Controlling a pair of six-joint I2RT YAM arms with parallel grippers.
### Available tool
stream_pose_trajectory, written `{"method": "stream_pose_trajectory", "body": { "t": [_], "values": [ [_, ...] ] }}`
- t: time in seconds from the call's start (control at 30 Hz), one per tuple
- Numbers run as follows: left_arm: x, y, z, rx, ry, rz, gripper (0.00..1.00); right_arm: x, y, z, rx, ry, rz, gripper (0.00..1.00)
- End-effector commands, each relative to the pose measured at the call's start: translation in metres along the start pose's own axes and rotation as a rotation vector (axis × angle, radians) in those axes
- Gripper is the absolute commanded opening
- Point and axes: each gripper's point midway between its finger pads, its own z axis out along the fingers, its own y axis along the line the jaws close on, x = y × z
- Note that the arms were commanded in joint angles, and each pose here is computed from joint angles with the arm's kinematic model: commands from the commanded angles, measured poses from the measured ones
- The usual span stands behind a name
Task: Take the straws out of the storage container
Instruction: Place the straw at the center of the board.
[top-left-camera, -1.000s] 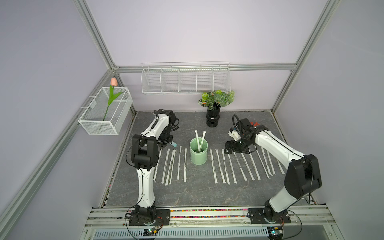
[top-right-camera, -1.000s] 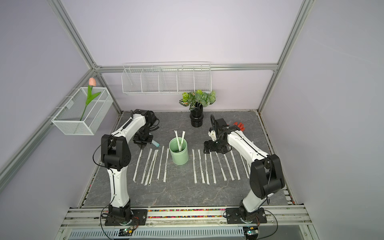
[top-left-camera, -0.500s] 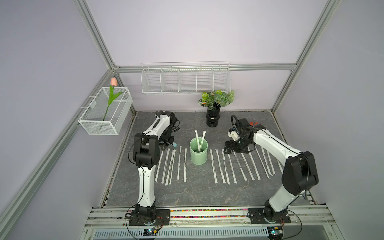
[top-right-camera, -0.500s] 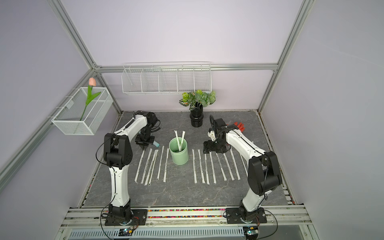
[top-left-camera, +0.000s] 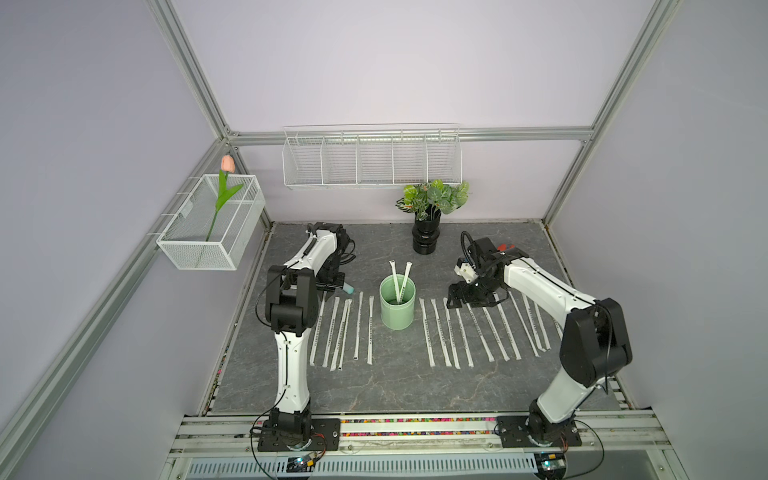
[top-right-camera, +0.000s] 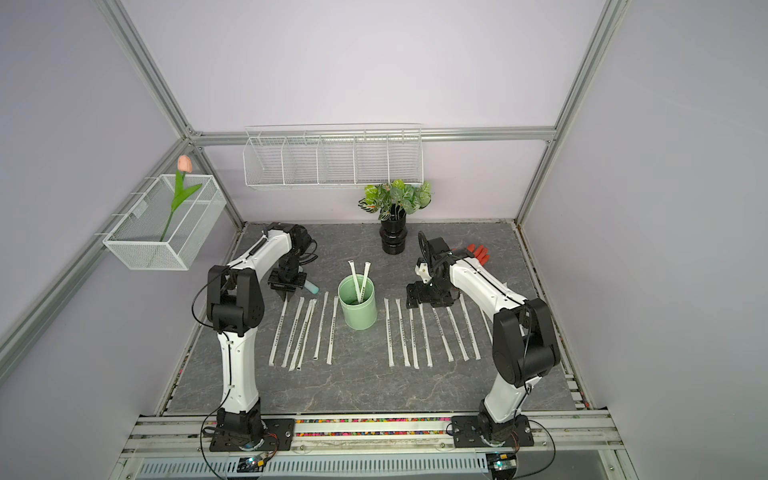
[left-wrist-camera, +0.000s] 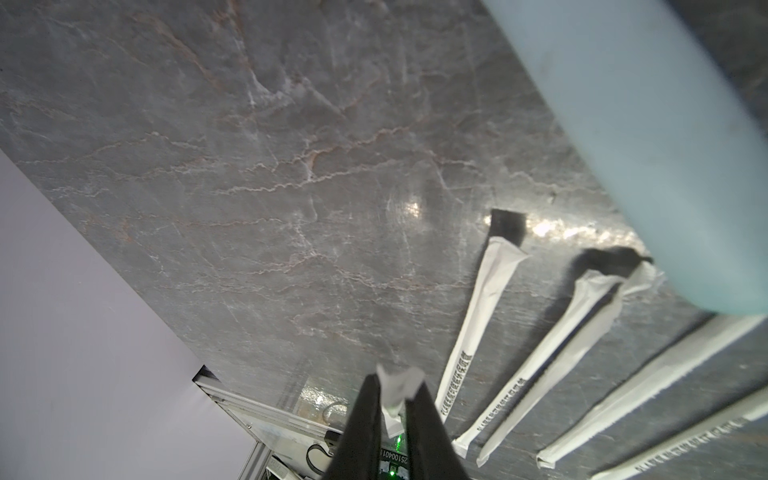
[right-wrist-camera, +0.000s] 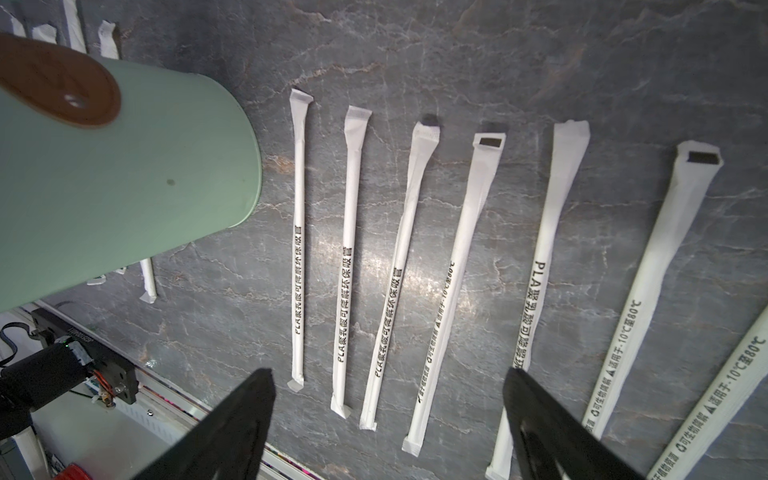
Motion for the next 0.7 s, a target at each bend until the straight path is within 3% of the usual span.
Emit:
{"method": "stream_pose_trajectory", "body": {
  "t": [0.0,0.23,0.4,0.5,0.67],
  "values": [
    [-0.004,-0.001,0.007,0.001,0.010,0.015,0.17,0.000,0.003,-0.002,0.002,0.010,-0.012,0.89],
    [-0.005,0.001,0.004,0.002,-0.005,0.003,0.18,0.001,0.003,-0.003,0.004,0.011,-0.009,0.89],
    [-0.007,0.005,-0.028,0.037,-0.106,-0.047,0.18,-0.002,0.003,-0.008,0.007,-0.019,-0.005,0.89],
    [-0.007,0.001,-0.064,0.120,-0.227,-0.086,0.21,-0.007,0.005,-0.017,0.006,-0.069,0.005,0.89],
    [-0.001,-0.020,-0.146,0.336,-0.527,-0.131,0.25,-0.015,0.007,-0.043,0.004,-0.177,0.030,0.89]
  ]
}}
